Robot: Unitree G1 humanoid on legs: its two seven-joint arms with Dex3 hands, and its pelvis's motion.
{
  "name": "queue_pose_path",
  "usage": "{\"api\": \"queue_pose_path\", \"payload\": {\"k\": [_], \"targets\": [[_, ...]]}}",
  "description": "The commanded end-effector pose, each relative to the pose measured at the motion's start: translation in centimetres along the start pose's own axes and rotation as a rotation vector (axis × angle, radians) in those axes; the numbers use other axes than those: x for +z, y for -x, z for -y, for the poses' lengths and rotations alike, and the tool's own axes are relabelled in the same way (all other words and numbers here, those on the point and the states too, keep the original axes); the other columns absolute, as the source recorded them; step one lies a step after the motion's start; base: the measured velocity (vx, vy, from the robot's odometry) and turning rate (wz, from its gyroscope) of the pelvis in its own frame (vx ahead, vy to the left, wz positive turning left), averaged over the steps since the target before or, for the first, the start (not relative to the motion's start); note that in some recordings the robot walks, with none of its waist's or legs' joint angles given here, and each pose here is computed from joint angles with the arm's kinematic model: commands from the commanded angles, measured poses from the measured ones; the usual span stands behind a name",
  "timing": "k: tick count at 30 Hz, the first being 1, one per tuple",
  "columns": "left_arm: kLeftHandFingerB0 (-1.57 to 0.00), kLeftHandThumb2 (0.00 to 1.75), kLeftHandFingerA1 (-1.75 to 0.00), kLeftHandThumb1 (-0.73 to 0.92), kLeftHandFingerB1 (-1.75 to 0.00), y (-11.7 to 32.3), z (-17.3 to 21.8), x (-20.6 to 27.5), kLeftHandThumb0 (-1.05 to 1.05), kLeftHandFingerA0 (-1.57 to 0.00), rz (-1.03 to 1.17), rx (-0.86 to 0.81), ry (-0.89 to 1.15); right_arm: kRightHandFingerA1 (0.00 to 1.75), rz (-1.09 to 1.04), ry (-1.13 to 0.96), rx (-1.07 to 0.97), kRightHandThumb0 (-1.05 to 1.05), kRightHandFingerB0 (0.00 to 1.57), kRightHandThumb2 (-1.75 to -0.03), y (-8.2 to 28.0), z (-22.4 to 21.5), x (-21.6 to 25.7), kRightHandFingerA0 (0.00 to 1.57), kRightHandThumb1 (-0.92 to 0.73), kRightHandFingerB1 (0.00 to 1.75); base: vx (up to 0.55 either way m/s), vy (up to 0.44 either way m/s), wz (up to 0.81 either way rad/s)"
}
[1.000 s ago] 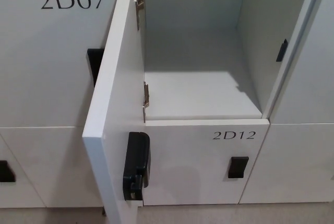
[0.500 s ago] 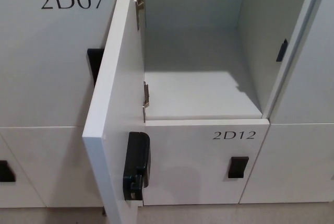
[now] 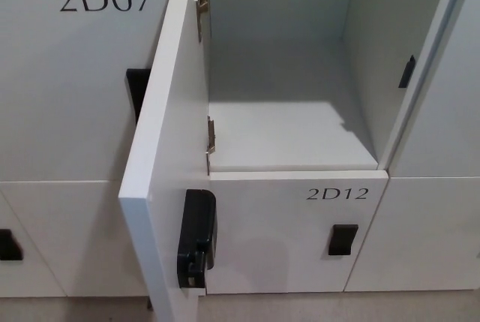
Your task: The robot uses its left hand to push the door of an open cabinet towards the right and closes it
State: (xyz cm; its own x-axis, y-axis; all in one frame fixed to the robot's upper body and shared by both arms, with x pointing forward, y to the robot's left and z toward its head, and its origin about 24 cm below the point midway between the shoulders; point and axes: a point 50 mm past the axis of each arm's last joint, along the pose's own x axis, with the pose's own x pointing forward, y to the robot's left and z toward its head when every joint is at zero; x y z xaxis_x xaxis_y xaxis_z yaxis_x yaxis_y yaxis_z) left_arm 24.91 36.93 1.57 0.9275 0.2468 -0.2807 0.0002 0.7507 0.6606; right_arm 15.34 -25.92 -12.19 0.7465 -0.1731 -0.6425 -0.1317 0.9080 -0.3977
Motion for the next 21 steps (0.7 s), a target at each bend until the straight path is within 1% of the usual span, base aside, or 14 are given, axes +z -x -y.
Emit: {"api": "queue_pose_path", "payload": {"k": [1,3,5,6,9,10,11,12,14,15,16,17,21], "targets": [[-0.1,0.79,-0.29,0.92,-0.26,-3.0,-0.4,6.1,-0.7,-0.11,0.145,-0.021,-0.241,0.33,0.018,-0.008,-0.018,-0.65,0.19,-0.67,-0.1,0.4,0.3,0.26,-0.89,0.28,0.0,0.0,0.0],[-0.1,0.79,-0.29,0.92,-0.26,-3.0,-0.5,6.1,-0.7,-0.11,0.144,-0.019,-0.244,0.33,0.019,-0.008,-0.018,-0.65,0.19,-0.67,-0.1,0.4,0.3,0.26,-0.89,0.28,0.0,0.0,0.0],[-0.12,0.75,-0.28,0.92,-0.26,-4.2,1.1,9.6,-0.74,-0.11,0.235,-0.069,-0.301,0.33,0.027,-0.008,-0.019,-0.65,0.18,-0.67,-0.2,0.4,0.5,0.25,-0.89,0.28,0.0,0.0,0.0],[-0.12,0.75,-0.28,0.92,-0.26,-4.5,1.5,10.3,-0.74,-0.11,0.254,-0.079,-0.313,0.33,0.03,-0.012,-0.02,-0.65,0.18,-0.67,-0.2,0.4,0.6,0.25,-0.89,0.28,0.0,0.0,0.0],[-0.12,0.75,-0.28,0.92,-0.26,-4.5,1.6,10.5,-0.74,-0.11,0.257,-0.079,-0.318,0.33,0.033,-0.012,-0.02,-0.65,0.18,-0.67,-0.2,0.3,0.7,0.25,-0.89,0.28,0.0,0.0,0.0],[-0.12,0.77,-0.27,0.92,-0.27,-4.8,3.5,12.4,-0.78,-0.1,0.317,-0.124,-0.365,0.32,0.039,-0.043,-0.017,-0.63,0.18,-0.66,-0.3,0.4,0.8,0.24,-0.88,0.28,0.0,0.0,0.0],[-0.12,0.77,-0.27,0.92,-0.27,-4.9,4.1,13.0,-0.78,-0.1,0.335,-0.136,-0.379,0.32,0.041,-0.052,-0.016,-0.63,0.18,-0.66,-0.3,0.4,0.8,0.24,-0.88,0.28,0.0,0.0,0.0],[-0.11,0.86,-0.3,0.85,-0.28,-5.0,5.5,13.6,-0.88,-0.11,0.352,-0.16,-0.388,0.32,0.037,-0.028,-0.023,-0.65,0.19,-0.67,-0.3,0.5,0.8,0.26,-0.89,0.28,0.0,0.0,0.0],[-0.11,0.86,-0.3,0.85,-0.28,-5.0,6.0,13.8,-0.88,-0.11,0.355,-0.167,-0.391,0.32,0.036,-0.016,-0.026,-0.65,0.19,-0.67,-0.3,0.6,0.8,0.26,-0.89,0.28,0.0,0.0,0.0],[0.0,1.09,-0.47,0.49,-0.46,-5.0,6.7,14.1,-0.36,0.0,0.364,-0.181,-0.401,0.33,0.037,-0.012,-0.027,-0.66,0.19,-0.67,-0.3,0.6,0.8,0.26,-0.89,0.29,0.0,0.0,0.0],[0.0,1.09,-0.47,0.49,-0.46,-5.0,7.6,14.5,-0.36,0.0,0.376,-0.198,-0.414,0.33,0.038,-0.008,-0.028,-0.66,0.19,-0.67,-0.3,0.7,0.8,0.26,-0.89,0.29,0.0,0.0,0.0],[-0.09,0.78,-0.27,0.92,-0.25,-5.0,8.2,14.9,-0.75,-0.1,0.39,-0.215,-0.427,0.32,0.037,-0.005,-0.029,-0.65,0.19,-0.67,-0.3,0.7,0.8,0.26,-0.89,0.28,0.0,0.0,0.0],[-0.08,0.79,-0.27,0.92,-0.25,-4.9,9.4,15.7,-0.76,-0.09,0.412,-0.247,-0.457,0.32,0.036,0.002,-0.025,-0.64,0.18,-0.67,-0.4,0.7,0.9,0.25,-0.91,0.28,0.0,0.0,0.0]]}}
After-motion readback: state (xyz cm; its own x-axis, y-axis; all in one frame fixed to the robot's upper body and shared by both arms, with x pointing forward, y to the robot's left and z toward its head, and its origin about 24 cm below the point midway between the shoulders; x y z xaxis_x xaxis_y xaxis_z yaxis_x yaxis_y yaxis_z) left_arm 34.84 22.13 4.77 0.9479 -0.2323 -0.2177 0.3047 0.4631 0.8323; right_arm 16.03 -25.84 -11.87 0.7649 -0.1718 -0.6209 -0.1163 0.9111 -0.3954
